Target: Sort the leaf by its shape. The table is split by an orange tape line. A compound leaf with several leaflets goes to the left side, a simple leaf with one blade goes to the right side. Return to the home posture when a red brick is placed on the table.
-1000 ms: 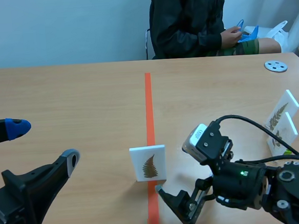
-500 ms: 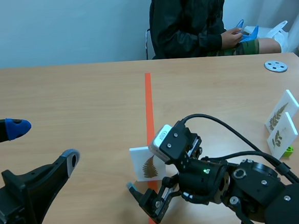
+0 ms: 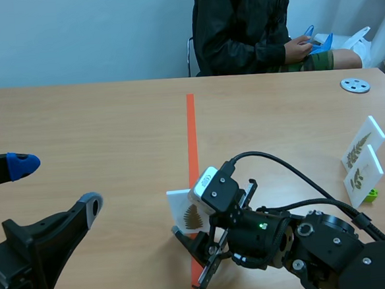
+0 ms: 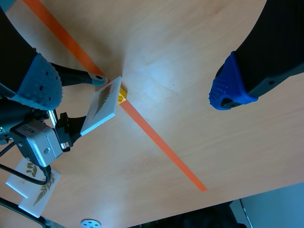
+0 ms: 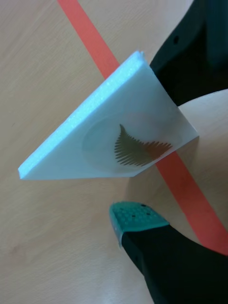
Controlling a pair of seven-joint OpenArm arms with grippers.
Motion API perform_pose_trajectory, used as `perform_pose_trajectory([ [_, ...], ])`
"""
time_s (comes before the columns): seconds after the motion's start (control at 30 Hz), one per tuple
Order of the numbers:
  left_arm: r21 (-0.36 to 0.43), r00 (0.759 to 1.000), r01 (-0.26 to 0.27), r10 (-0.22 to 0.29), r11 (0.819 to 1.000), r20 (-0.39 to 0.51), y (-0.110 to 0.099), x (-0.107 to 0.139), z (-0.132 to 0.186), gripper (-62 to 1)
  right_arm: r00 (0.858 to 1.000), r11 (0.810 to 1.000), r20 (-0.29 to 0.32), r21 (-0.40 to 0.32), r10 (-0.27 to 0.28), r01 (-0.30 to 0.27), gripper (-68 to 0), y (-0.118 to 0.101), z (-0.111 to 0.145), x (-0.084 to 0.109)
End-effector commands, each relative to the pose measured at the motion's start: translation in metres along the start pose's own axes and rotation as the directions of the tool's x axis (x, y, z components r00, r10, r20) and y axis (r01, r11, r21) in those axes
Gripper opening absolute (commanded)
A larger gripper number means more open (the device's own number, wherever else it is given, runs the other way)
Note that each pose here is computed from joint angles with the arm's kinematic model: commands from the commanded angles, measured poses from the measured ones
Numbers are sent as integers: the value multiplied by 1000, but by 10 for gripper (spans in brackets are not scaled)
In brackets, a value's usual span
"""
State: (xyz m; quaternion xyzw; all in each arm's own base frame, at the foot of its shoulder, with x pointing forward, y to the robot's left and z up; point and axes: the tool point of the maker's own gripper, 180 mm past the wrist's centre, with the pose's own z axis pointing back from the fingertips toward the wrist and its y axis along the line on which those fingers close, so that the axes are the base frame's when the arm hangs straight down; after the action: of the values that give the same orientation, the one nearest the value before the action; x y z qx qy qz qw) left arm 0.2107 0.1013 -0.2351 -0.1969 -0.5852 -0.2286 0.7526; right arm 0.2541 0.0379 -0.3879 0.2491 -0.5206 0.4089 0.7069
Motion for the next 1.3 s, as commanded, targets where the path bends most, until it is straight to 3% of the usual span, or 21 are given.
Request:
perform_pose_trajectory([
  [0.0,-3,1000,-9,9,1000,25,-2,5,-1,14,1000,1000,21,-6,2,-2,-387,-4,1,6],
  [0.33,-2,1000,-8,8,1000,27,-1,6,-1,14,1000,1000,-14,0,-11,11,-468,2,6,-6],
  [0.5,-2,1000,-8,8,1000,27,-1,6,-1,14,1000,1000,-13,0,-11,11,-558,2,6,-5],
  [0.7,-2,1000,-8,8,1000,27,-1,6,-1,14,999,1000,37,-4,-10,10,-657,0,6,4],
  [0.83,-2,1000,-8,8,1000,27,-1,6,-1,14,996,999,89,-34,7,-4,-662,-11,8,21],
  [1.0,-2,1000,-8,8,1000,27,-1,6,-1,14,993,995,111,-97,29,-18,-662,-34,19,36],
  [1.27,-2,1000,-8,8,1000,27,-1,6,-1,14,989,978,146,-207,18,13,-662,-61,67,49],
])
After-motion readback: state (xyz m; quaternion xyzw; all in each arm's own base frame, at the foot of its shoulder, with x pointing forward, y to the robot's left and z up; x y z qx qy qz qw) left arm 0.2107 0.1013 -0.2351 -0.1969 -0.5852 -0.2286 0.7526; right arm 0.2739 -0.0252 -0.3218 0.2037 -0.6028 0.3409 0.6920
